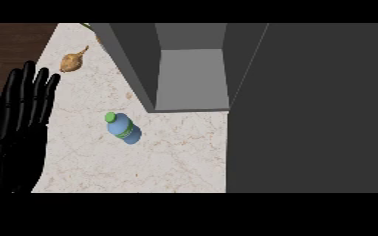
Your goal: Pick up the bottled water, place it into the cabinet and close the cabinet
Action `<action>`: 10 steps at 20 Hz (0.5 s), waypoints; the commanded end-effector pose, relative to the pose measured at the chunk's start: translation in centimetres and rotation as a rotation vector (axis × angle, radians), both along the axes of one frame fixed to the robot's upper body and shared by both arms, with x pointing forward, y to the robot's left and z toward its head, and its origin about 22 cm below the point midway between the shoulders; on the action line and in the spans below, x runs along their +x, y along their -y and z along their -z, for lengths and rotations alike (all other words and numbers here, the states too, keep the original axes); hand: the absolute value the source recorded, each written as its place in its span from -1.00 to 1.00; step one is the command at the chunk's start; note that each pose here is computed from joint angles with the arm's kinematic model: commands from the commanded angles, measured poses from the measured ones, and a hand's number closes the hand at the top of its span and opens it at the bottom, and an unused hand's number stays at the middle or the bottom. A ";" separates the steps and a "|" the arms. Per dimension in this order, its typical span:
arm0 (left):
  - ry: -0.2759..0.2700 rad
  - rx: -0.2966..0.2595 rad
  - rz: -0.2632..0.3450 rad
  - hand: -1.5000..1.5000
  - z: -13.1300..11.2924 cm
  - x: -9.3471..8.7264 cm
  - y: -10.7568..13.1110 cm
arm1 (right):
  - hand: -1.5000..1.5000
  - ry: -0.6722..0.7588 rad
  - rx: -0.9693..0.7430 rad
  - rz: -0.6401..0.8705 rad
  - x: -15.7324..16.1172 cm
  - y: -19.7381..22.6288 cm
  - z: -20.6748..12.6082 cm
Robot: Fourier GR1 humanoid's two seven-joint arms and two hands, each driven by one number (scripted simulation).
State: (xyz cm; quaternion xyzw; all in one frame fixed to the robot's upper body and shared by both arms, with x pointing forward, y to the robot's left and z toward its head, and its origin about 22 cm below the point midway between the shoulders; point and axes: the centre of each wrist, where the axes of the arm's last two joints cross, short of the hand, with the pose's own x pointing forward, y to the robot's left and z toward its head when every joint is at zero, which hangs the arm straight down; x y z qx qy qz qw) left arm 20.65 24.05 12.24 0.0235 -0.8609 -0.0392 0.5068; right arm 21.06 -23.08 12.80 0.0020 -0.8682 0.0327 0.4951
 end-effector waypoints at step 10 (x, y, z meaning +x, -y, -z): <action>-0.192 -0.174 0.193 -1.00 0.4 2.9 -0.9 | -1.00 -0.156 0.019 -0.250 -7.2 0.0 -1.0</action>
